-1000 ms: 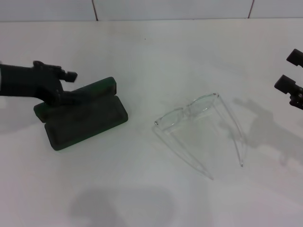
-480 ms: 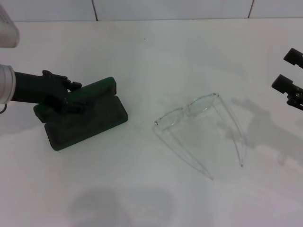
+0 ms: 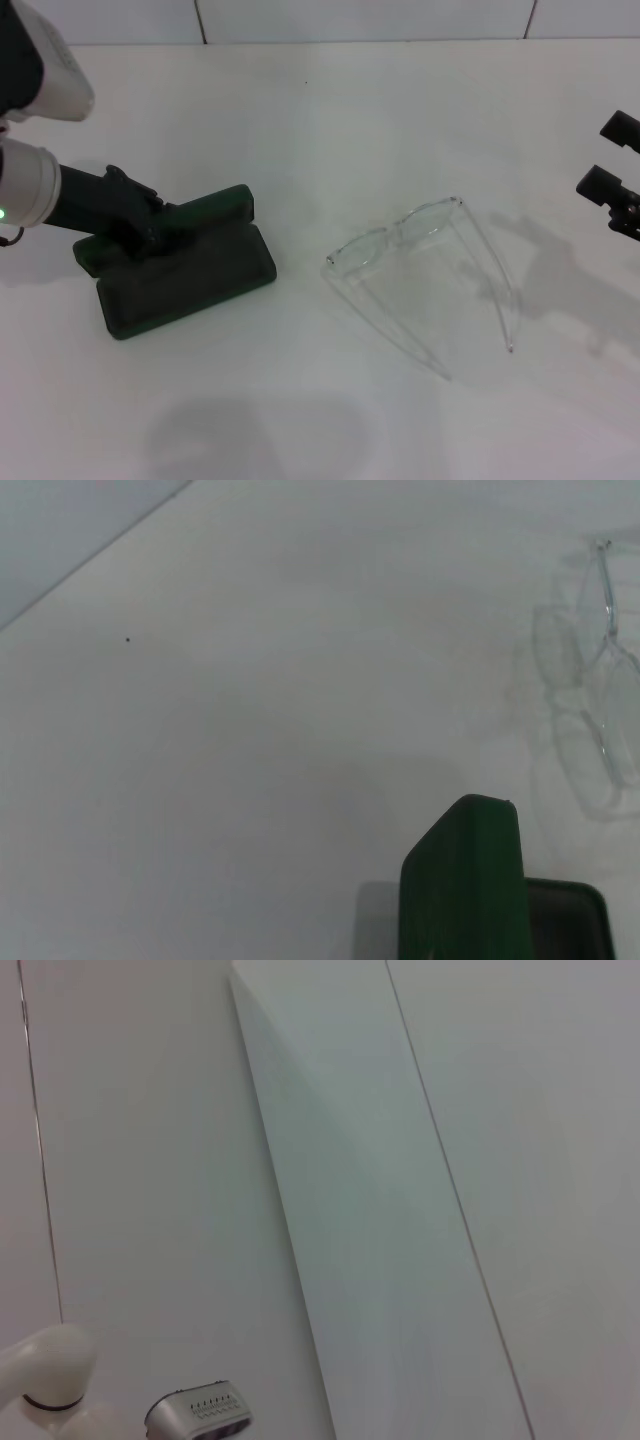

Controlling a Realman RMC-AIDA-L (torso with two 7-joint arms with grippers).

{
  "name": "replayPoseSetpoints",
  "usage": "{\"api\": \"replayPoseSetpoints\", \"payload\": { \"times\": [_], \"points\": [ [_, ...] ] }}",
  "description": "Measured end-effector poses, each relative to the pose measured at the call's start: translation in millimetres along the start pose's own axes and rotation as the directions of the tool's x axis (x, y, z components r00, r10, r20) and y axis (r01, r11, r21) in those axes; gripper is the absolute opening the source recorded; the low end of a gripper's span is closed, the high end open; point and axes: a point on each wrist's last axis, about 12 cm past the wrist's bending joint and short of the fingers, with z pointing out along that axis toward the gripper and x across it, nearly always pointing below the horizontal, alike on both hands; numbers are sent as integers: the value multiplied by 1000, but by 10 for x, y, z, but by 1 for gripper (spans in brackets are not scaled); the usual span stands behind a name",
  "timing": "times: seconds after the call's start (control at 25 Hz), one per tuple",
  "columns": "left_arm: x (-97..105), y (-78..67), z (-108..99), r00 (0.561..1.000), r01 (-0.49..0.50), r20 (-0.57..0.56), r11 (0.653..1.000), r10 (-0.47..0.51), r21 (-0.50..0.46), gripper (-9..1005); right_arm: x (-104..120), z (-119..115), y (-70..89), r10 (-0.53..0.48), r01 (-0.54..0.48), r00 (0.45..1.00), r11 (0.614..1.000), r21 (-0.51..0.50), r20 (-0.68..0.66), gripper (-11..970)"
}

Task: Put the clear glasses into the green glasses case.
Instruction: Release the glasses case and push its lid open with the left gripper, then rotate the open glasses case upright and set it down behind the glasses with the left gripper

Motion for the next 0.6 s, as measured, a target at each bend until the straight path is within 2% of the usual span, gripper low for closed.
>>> {"api": "replayPoseSetpoints", "payload": {
  "times": [0.36, 0.6],
  "points": [
    [-120, -80, -75, 998, -58, 32, 998, 58, -25, 262, 30, -17, 15, 8, -8, 1000, 1000, 14, 10, 859],
    [-323, -327, -79, 977, -209, 37, 978, 209, -13, 148, -30, -133, 28, -12, 6, 996, 998, 66, 87, 859]
  ]
}}
